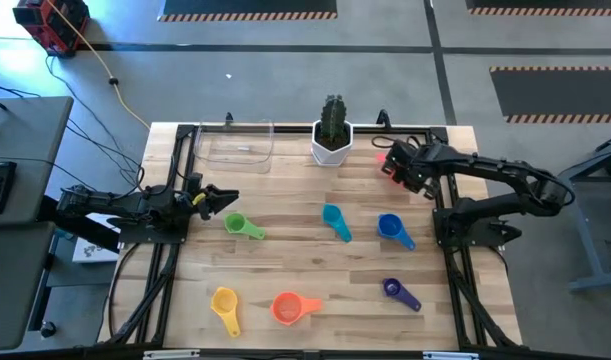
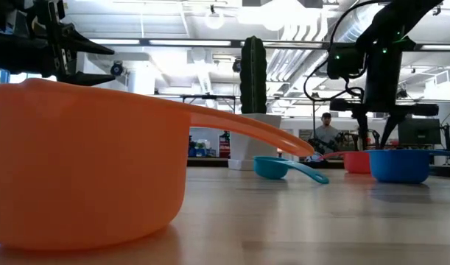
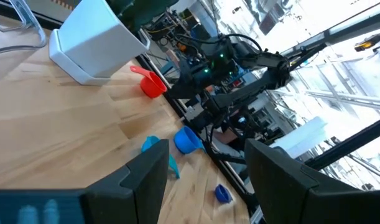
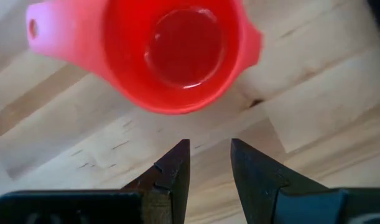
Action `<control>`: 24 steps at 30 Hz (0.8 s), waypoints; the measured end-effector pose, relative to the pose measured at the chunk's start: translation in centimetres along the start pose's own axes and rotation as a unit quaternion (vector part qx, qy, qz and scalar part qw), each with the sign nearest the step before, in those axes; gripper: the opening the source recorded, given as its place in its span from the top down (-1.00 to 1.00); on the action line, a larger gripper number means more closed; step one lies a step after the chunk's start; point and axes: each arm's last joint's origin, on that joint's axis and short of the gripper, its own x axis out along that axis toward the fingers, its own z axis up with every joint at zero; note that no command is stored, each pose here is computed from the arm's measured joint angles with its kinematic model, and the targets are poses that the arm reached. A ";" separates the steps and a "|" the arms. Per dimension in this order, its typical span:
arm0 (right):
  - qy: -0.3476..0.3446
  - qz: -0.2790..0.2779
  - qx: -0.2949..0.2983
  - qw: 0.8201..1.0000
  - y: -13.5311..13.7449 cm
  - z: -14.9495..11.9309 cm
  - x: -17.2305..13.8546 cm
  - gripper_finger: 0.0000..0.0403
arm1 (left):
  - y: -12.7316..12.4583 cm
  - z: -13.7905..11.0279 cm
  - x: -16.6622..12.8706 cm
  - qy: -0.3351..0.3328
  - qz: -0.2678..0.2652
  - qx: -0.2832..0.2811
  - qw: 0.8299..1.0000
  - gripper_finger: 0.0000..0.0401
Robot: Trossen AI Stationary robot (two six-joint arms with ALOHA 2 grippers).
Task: Nest measuring cups in basket
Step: Stack the pink measuring cup on the orange measuring cup
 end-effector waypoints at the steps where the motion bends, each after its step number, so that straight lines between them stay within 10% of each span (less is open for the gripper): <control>1: -0.009 -0.001 0.006 1.000 0.0 0.0 0.0 0.46 | 0.0 0.0 0.0 0.000 0.000 0.000 1.000 0.00; 24: -0.073 0.033 0.151 0.985 -0.2 0.1 -0.8 0.46 | 0.1 0.1 0.0 -0.015 0.017 0.006 1.000 0.00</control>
